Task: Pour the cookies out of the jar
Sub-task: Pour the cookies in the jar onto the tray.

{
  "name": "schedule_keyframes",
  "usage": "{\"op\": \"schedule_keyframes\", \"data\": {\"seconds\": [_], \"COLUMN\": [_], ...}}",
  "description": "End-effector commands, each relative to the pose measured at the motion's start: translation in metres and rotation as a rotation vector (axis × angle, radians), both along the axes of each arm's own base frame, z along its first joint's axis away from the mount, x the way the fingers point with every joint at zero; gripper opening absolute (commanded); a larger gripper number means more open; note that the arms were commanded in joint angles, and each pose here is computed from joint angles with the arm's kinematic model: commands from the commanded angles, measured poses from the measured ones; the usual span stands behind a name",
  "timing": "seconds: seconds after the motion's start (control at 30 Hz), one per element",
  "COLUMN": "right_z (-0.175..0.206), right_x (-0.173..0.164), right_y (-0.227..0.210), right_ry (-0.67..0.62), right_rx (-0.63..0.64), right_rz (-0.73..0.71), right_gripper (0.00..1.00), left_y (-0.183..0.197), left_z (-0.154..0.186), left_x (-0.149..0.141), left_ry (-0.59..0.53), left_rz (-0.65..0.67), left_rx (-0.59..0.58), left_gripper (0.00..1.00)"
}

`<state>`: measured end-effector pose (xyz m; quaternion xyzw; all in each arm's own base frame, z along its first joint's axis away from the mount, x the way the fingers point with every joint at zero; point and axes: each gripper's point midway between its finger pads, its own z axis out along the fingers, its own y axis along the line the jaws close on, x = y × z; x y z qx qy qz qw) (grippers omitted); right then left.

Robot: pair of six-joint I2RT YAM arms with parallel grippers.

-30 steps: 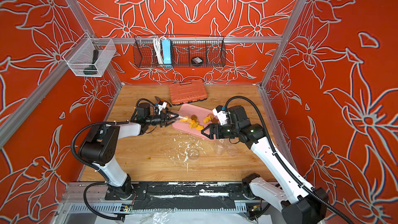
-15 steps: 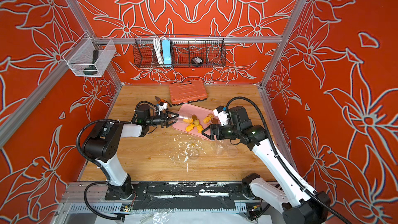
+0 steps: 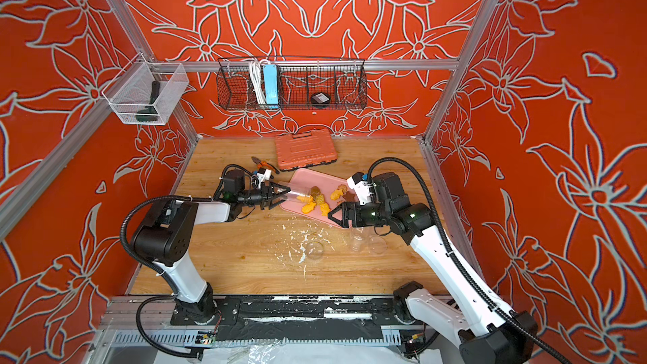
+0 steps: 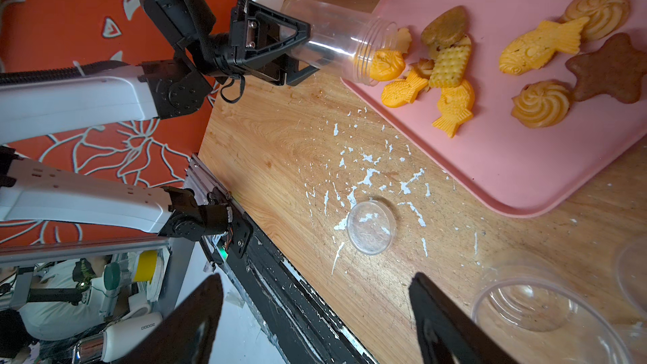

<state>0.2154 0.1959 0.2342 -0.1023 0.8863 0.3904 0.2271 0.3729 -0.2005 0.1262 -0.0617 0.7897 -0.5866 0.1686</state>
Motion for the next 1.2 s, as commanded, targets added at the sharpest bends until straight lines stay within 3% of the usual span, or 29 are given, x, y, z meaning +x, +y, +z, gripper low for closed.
{"op": "schedule_keyframes", "data": {"seconds": [0.0,0.1,0.27,0.83,1.17], "right_z": [-0.004,-0.005,-0.004,-0.003,-0.002], "right_x": [-0.004,-0.002,-0.003,-0.005,-0.007], "right_y": [-0.003,-0.002,-0.002,-0.003,-0.005], "right_ry": [0.012,0.013,0.015,0.015,0.024], "right_rx": [-0.008,-0.002,-0.002,-0.003,-0.019], "right_rz": [-0.008,-0.011,-0.010,-0.008,-0.009], "right_gripper": [0.85,0.85,0.85,0.86,0.86], "left_y": [0.005,-0.002,-0.004,-0.004,0.001], "left_z": [0.023,0.033,0.031,0.029,0.075], "left_x": [0.007,0.000,-0.004,-0.003,-0.017], "left_ry": [-0.114,-0.109,-0.073,-0.085,-0.161], "left_rz": [0.013,-0.019,-0.033,-0.047,-0.019], "left_rx": [0.070,-0.056,-0.139,-0.095,-0.093], "left_gripper": [0.63,0.64,0.64,0.64,0.64]}}
